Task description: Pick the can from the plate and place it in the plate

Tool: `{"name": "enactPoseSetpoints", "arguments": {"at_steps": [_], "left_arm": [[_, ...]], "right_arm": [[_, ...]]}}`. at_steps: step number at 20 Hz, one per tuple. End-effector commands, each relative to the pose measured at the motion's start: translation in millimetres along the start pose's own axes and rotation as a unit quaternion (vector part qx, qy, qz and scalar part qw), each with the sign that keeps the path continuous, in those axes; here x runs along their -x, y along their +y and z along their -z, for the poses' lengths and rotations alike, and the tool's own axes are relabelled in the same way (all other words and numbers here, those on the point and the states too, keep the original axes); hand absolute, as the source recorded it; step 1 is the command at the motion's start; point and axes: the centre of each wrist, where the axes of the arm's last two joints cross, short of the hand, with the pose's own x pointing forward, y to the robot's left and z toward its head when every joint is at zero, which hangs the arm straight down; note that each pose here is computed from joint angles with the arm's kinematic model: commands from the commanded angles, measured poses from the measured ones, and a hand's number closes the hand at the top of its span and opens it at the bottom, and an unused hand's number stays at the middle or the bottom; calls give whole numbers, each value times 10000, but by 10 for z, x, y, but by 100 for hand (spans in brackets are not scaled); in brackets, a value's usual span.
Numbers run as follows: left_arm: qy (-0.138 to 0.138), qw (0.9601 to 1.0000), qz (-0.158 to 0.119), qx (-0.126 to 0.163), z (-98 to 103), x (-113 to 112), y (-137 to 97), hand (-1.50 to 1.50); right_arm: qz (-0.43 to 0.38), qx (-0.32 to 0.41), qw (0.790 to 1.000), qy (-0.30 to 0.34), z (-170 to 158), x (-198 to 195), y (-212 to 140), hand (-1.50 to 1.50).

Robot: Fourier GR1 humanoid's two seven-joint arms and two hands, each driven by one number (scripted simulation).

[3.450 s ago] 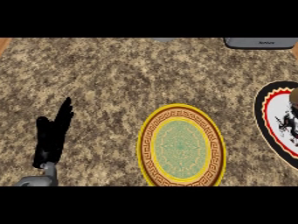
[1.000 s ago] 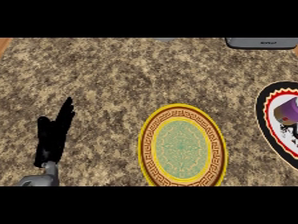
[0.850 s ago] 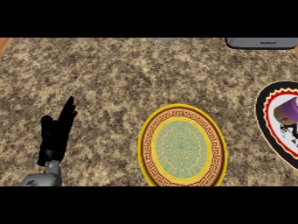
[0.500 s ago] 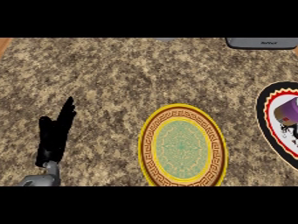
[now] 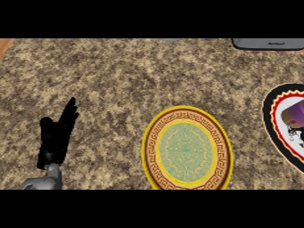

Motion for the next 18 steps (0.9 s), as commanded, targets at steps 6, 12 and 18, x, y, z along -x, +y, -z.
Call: {"name": "enactPoseSetpoints", "arguments": {"at_steps": [6,12,18], "left_arm": [[23,9999,-41,162,-104,15,-48,0],[71,10000,-50,18,-98,88,106,0],[-3,10000,-49,49,-110,48,43,0]], "right_arm": [[208,226,9993,-229,-119,-60,-295,-150],[247,410,9985,-255,-334,45,-365,-150],[71,819,9966,-59,-423,81,-399,-150]]}}
